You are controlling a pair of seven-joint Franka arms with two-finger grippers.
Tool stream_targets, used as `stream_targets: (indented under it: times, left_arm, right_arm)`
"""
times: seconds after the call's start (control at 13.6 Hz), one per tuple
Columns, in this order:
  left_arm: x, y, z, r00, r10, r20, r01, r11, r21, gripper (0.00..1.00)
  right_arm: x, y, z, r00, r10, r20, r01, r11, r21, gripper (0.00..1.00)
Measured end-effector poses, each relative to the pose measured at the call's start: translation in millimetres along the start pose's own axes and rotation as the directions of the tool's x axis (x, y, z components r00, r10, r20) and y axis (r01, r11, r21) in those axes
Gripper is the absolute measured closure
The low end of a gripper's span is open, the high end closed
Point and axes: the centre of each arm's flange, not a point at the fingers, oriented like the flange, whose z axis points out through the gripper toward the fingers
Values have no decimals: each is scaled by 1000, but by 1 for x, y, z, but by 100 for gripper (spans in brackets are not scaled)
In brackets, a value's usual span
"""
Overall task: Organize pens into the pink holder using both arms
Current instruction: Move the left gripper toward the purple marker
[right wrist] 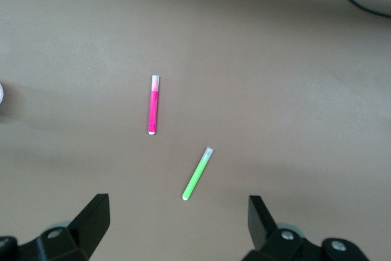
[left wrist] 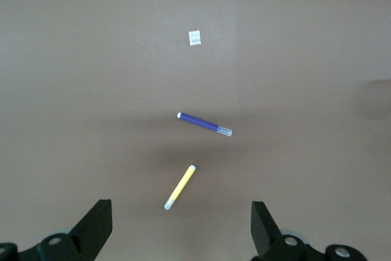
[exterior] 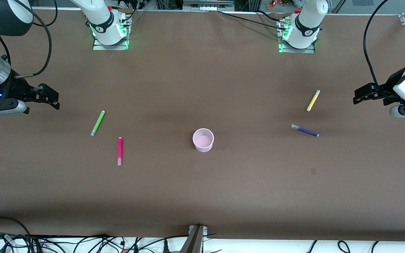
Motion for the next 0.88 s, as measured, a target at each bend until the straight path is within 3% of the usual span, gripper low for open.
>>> stream_targets:
  times: [0.44,0.66,0.88]
  left_arm:
    - [0,7,1,1000,12,3,-12,1000,-1,0]
    - [12,4,26,999,5,49,-4,1000,-5,0]
    - [36,-6,76,989,-94,110,95,995,-2,0]
  right_arm:
    - [0,0,0,1000,0,0,0,1000,0,0]
    - [0,0,0,1000,0,0,0,1000,0,0]
    - [0,0,0,1000,1,0,-1,1000,0,0]
